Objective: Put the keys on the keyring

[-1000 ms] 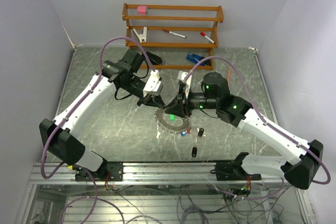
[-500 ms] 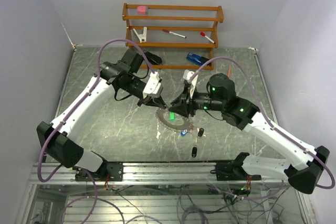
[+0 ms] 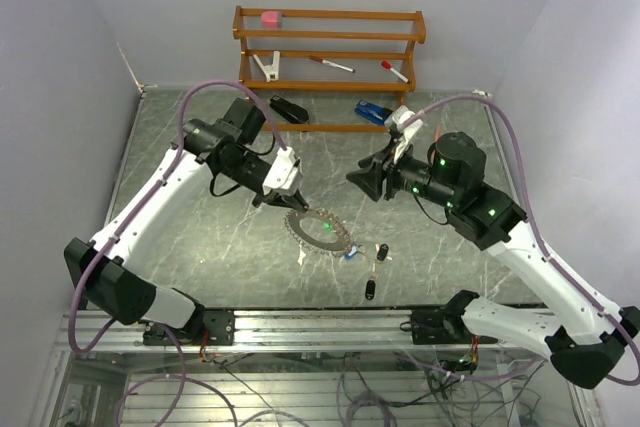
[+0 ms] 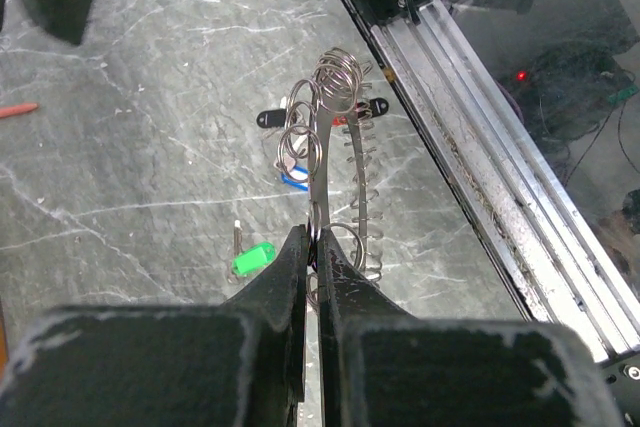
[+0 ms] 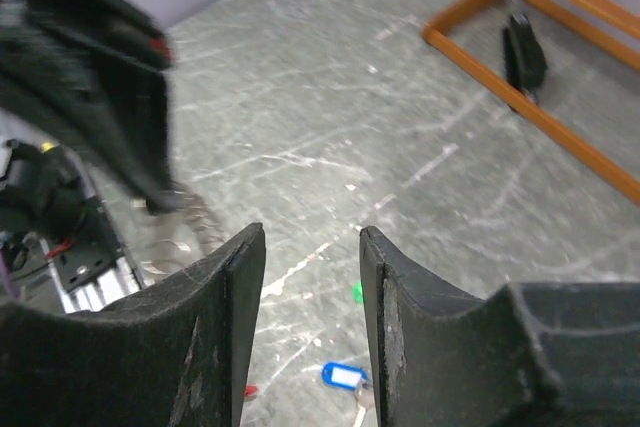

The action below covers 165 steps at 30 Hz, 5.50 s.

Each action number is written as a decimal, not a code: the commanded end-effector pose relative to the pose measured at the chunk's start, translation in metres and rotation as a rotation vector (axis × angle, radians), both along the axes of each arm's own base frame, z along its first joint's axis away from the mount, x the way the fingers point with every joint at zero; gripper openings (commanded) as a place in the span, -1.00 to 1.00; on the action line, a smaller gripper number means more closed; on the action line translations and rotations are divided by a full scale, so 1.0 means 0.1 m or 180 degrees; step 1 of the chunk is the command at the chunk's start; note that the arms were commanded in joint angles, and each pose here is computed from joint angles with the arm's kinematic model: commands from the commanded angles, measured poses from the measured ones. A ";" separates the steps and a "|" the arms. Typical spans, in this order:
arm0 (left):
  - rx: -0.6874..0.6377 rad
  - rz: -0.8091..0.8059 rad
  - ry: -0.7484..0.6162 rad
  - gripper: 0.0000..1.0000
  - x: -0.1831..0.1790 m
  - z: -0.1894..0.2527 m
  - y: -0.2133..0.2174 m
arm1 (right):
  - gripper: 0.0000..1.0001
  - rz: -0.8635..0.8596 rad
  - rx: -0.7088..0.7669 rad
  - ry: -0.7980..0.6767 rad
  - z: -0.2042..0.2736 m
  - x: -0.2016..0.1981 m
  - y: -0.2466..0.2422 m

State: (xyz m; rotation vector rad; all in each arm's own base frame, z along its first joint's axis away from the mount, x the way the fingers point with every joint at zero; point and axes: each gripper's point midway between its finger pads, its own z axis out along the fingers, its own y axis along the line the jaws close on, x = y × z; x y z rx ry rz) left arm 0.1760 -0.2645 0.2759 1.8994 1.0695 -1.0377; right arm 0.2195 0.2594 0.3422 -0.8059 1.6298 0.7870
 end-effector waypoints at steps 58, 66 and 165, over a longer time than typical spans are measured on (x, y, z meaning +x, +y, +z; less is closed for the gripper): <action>-0.0634 0.0734 0.0167 -0.86 0.23 0.14 0.75 | -0.25 0.0167 -0.1445 0.1303 -3.17 1.00 0.41; -0.0638 0.0741 0.0182 -0.86 0.25 0.14 0.75 | -0.50 0.0193 -0.1488 0.1400 -3.26 0.95 0.40; -0.0133 0.0679 -0.0471 -0.86 0.65 0.13 0.37 | -1.00 0.0034 -0.0409 0.1682 -0.48 0.31 1.07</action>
